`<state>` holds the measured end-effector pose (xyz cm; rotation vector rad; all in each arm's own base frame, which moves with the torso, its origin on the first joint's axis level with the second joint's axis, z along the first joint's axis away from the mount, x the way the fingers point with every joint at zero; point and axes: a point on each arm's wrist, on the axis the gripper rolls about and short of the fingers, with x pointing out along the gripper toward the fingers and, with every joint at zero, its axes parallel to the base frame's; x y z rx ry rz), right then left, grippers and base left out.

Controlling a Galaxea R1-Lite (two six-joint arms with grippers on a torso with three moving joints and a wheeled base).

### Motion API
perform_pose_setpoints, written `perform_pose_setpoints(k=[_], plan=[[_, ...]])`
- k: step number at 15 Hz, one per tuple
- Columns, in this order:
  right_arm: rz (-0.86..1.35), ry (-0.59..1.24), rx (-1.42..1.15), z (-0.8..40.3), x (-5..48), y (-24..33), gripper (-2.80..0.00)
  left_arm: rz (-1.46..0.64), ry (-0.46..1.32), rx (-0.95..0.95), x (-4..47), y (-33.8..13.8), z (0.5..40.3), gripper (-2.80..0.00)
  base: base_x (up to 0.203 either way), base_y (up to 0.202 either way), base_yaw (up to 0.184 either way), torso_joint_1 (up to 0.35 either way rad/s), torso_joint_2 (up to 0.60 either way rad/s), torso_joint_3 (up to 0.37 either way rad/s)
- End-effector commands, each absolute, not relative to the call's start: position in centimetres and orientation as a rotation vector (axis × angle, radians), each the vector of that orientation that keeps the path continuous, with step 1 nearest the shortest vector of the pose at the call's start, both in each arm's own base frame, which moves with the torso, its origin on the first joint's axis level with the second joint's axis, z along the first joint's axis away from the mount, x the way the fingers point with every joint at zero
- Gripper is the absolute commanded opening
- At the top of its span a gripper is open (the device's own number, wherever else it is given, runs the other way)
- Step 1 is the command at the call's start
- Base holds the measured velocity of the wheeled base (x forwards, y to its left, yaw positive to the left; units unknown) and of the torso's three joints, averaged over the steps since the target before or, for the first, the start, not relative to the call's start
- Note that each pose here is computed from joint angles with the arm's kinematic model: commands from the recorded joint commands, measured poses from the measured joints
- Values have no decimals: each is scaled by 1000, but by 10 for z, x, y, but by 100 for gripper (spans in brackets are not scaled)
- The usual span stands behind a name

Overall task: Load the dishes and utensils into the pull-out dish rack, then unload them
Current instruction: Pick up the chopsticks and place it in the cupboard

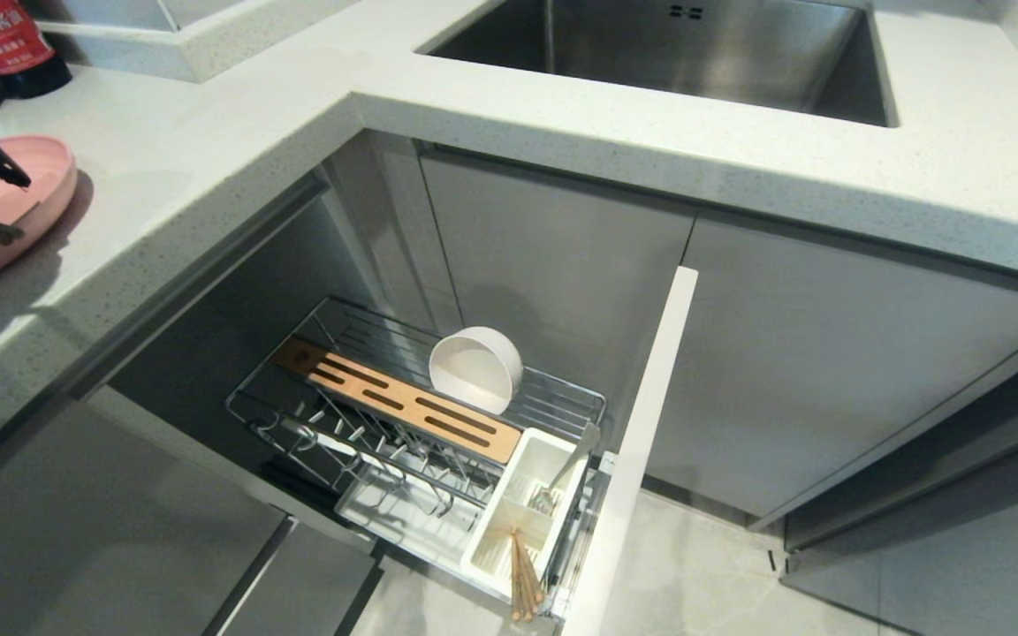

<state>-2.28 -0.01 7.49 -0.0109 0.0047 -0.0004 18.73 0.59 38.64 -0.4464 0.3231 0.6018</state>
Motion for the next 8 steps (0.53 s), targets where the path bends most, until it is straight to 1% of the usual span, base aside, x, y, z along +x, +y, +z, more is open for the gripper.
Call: perform_pose_setpoints(k=[1,8], plan=[[0,5,-12,75,-23,0,-280,608,328,-450,189,6,385,0,0,0,0,0,0,0],[0,5,-11,75,-23,0,-280,587,329,-490,193,4,385,0,0,0,0,0,0,0]])
